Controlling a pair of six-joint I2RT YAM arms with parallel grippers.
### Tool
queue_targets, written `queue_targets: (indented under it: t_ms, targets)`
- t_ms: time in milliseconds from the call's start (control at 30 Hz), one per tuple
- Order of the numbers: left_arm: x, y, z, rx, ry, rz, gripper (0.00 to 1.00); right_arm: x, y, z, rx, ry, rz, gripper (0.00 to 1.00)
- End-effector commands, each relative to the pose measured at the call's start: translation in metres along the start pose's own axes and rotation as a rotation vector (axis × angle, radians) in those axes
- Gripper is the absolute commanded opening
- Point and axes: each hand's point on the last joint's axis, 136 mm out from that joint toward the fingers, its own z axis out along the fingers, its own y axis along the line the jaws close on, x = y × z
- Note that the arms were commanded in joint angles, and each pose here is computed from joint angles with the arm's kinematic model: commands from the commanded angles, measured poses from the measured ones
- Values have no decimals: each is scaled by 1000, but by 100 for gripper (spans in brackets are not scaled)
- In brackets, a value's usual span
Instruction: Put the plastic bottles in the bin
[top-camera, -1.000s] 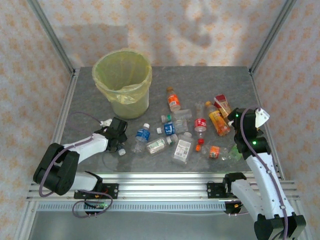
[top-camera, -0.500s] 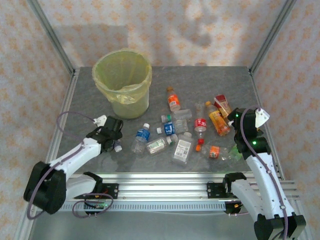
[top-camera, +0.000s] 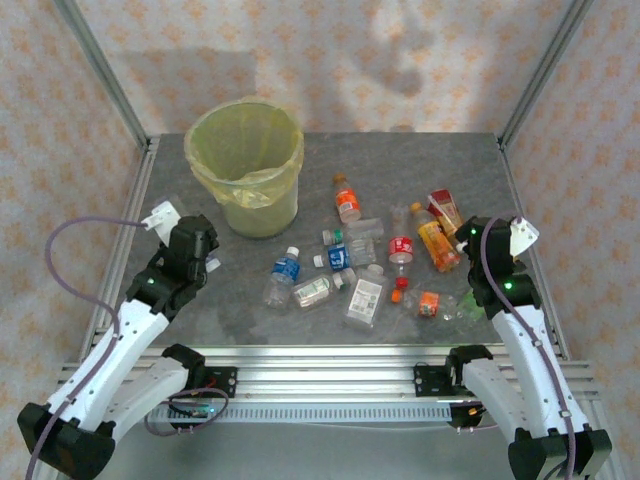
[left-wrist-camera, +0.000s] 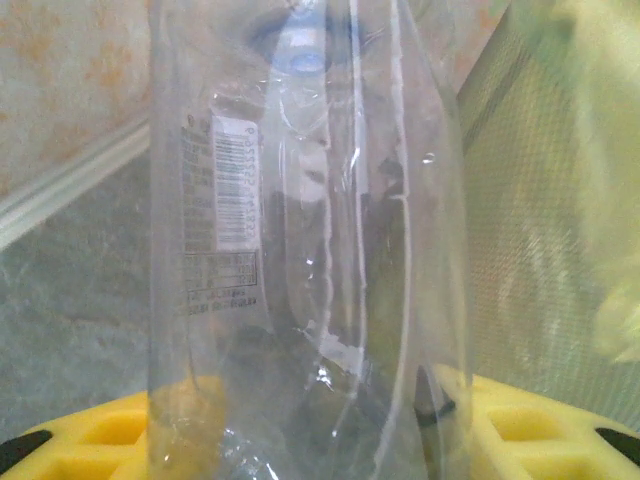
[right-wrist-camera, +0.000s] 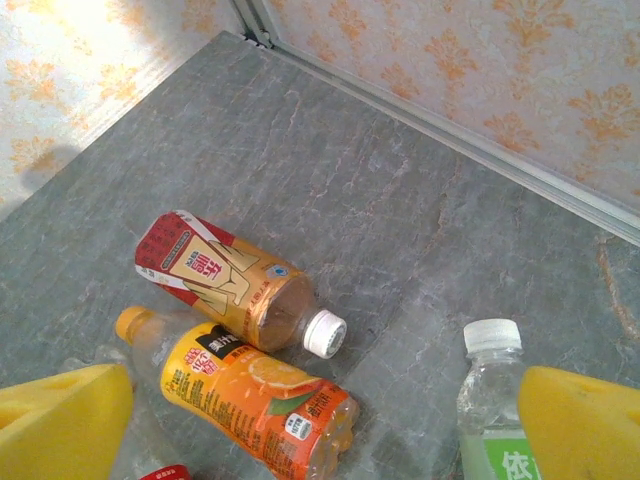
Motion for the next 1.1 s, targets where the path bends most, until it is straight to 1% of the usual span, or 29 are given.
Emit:
queue_targets:
  t_ms: [0, 100, 233, 433, 567, 767, 867, 1000, 1067]
  targets:
    - [-33, 6, -16, -30, -98, 3, 54, 1, -2, 0, 8, -9, 6, 99]
    - [-53, -3, -23, 7, -150, -16, 54, -1, -4, -2, 12, -12, 2, 99]
    - [-80, -27, -32, 97, -211, -11, 54, -3, -6, -4, 18, -20, -3, 99]
    - [-128, -76, -43, 234, -306, 11, 54, -6, -7, -7, 18, -33, 3, 99]
    - [-156, -119, -45, 318, -337, 93, 54, -8, -7, -9, 17, -33, 5, 99]
    - [-176, -176, -23, 387, -336, 200, 56, -7, -7, -8, 20, -36, 9, 99]
    - [-183, -200, -4, 416, -330, 236, 55, -8, -6, -8, 17, -38, 9, 99]
    - [-189, -224, 26, 439, -301, 279, 55, -9, -6, -9, 19, -39, 9, 99]
    - [-190, -230, 41, 432, -288, 299, 55, -9, -7, -9, 21, -37, 10, 99]
